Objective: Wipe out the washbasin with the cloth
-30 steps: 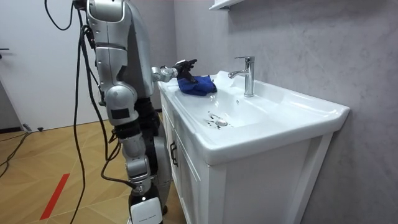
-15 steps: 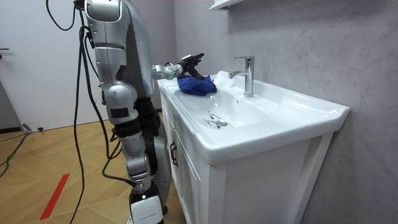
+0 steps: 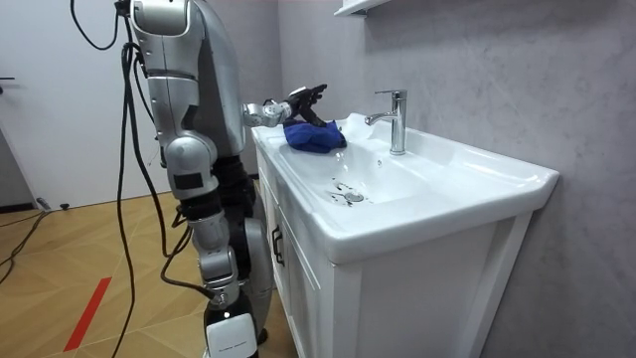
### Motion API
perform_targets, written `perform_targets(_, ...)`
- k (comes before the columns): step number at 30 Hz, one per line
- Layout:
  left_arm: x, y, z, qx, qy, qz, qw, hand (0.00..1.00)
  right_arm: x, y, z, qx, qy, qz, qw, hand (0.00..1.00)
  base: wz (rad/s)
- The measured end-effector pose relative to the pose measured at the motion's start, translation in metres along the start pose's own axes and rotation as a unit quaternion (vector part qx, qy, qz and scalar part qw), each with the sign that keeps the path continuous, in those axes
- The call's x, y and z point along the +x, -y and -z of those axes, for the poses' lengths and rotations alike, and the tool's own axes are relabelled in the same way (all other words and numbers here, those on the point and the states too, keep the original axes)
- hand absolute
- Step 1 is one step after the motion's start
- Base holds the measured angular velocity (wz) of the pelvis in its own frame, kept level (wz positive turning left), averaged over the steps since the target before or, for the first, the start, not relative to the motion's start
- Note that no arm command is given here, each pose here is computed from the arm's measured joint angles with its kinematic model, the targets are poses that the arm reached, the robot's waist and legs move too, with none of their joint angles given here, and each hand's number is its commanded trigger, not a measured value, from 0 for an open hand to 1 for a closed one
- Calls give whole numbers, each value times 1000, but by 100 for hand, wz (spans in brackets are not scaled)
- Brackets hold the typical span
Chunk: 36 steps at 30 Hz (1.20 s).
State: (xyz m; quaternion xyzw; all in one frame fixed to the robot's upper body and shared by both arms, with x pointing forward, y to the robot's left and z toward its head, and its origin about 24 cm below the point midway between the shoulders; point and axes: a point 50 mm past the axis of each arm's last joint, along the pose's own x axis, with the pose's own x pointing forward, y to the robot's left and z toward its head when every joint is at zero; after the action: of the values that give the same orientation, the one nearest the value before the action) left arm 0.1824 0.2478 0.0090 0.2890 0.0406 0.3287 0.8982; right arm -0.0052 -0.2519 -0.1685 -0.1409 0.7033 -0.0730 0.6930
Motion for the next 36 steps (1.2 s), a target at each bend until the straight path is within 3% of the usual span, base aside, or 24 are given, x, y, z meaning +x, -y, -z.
perform_targets(15, -17, 20, 32, 84, -40, 81, 992, 0, 0, 0, -2, -3, 2, -5, 1000, 0, 0)
perform_targets(36, -18, 21, 30, 111, -24, 84, 990, 0, 0, 0, 0, -2, 0, -2, 1000, 0, 0)
